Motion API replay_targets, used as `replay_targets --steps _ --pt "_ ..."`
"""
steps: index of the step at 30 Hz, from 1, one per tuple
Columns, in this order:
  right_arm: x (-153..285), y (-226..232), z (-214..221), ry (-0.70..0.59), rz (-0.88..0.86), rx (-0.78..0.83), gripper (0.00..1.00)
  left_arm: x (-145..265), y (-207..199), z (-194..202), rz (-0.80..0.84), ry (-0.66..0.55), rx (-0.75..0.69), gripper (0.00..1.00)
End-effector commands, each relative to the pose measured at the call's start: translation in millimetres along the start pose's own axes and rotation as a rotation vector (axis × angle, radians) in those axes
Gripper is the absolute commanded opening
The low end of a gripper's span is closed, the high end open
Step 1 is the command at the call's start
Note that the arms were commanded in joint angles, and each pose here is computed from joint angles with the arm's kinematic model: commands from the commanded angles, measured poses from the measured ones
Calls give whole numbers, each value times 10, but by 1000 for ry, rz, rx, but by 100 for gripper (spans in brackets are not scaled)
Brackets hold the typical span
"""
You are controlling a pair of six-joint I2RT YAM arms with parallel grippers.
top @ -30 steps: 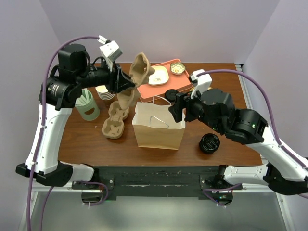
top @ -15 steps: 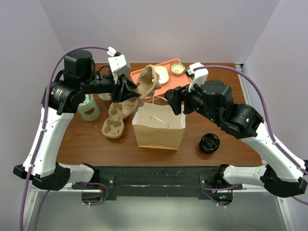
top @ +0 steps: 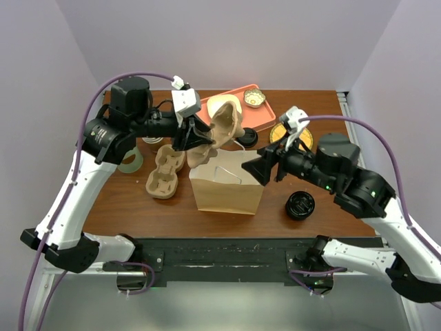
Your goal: Pack the takeout coffee
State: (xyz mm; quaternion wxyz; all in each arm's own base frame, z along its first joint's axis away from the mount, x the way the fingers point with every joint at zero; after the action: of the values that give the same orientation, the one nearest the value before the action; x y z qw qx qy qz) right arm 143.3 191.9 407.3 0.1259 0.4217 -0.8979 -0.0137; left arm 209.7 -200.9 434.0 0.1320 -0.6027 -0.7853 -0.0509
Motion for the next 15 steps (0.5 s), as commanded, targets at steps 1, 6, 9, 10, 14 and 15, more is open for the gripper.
replay_targets --steps 1,6,9,10,14,15 --pt "111 226 -144 -116 -224 108 70 -47 -3 -71 21 -40 -77 9" --pt "93 330 -105 -104 -333 149 71 -91 -2 32 33 -25 -79 9" --pt "21 380 -74 -107 -387 156 70 -131 -2 98 43 -20 -73 8" --pt "-21 385 -57 -102 -394 160 71 -147 0 122 47 -18 -68 8" --pt "-109 361 -28 -109 -388 192 71 -165 -5 147 52 -16 -70 8" --pt "-132 347 -5 -108 -381 200 71 -164 -1 155 51 -14 -68 8"
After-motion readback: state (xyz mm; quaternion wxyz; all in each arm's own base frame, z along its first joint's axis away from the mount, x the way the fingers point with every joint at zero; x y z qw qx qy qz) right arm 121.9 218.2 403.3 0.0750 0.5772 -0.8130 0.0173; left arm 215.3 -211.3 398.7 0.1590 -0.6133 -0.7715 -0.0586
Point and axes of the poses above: each gripper's point midway between its finger pads, its own x axis back along the fingers, its own y axis along the line the jaws close on, z = x × y, the point moved 6 cm from there along x, back along the fingers, and after that the axes turned 8 degrees about x, right-handed, at the moved point
